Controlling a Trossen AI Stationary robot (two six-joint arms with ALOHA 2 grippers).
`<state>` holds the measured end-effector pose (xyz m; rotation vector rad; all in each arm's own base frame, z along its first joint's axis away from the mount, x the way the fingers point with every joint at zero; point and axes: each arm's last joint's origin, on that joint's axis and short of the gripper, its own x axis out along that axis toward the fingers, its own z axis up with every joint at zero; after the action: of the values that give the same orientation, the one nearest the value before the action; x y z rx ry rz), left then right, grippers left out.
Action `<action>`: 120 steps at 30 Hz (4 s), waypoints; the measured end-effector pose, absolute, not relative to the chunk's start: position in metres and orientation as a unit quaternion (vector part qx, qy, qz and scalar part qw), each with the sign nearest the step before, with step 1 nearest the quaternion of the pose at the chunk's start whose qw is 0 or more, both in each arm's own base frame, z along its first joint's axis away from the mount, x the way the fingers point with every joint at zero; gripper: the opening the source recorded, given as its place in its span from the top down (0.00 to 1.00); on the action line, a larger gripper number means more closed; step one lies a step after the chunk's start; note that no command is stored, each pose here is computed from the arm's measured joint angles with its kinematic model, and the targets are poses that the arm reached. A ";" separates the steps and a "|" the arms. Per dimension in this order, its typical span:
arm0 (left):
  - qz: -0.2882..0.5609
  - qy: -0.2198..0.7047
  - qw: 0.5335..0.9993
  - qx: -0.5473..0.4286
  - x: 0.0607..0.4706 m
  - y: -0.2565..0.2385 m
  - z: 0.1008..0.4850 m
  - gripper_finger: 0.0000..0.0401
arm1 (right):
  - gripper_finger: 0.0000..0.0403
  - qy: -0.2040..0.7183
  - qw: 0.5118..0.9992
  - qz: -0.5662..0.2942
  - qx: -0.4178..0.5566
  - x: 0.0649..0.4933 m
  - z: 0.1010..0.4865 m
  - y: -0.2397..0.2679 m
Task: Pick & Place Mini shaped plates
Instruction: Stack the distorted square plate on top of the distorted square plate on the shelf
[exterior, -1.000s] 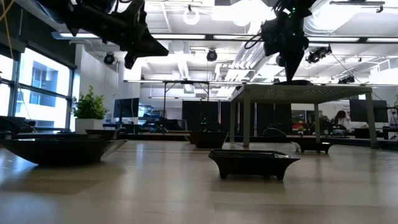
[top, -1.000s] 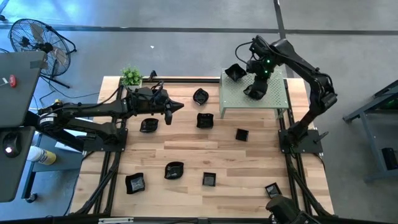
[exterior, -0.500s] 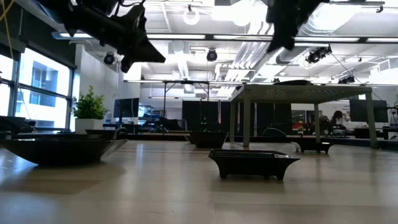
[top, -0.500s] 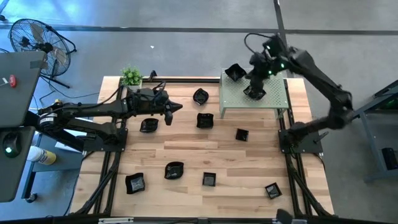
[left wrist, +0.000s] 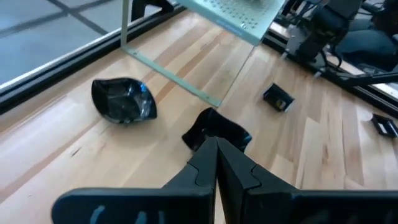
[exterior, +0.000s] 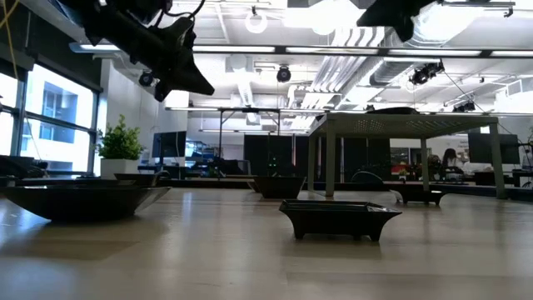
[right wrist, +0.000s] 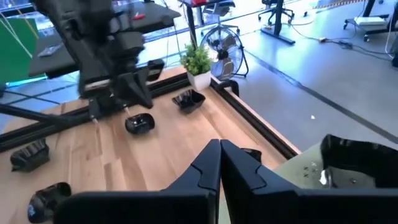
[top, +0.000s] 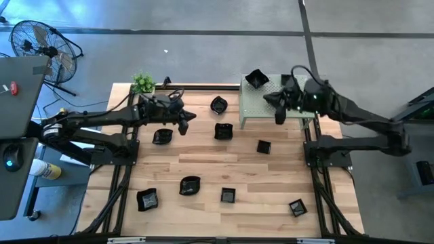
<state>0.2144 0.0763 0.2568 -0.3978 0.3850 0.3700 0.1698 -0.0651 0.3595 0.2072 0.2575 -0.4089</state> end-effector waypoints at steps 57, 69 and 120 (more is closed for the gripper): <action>0.453 0.365 0.715 -0.388 0.168 0.180 0.166 0.98 | 0.99 0.146 0.962 -0.214 0.087 0.179 0.354 -0.042; 0.331 0.342 0.797 -0.372 0.171 0.147 0.204 1.00 | 0.99 0.146 0.962 -0.213 0.088 0.179 0.355 -0.042; -0.021 0.391 0.909 -0.142 0.285 -0.048 0.193 0.82 | 0.98 0.203 0.950 -0.138 0.192 0.183 0.342 -0.027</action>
<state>0.2847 -0.0482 0.1930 -0.2929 0.8071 -0.0426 0.1832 -0.0266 0.3420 0.3909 0.4125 -0.2804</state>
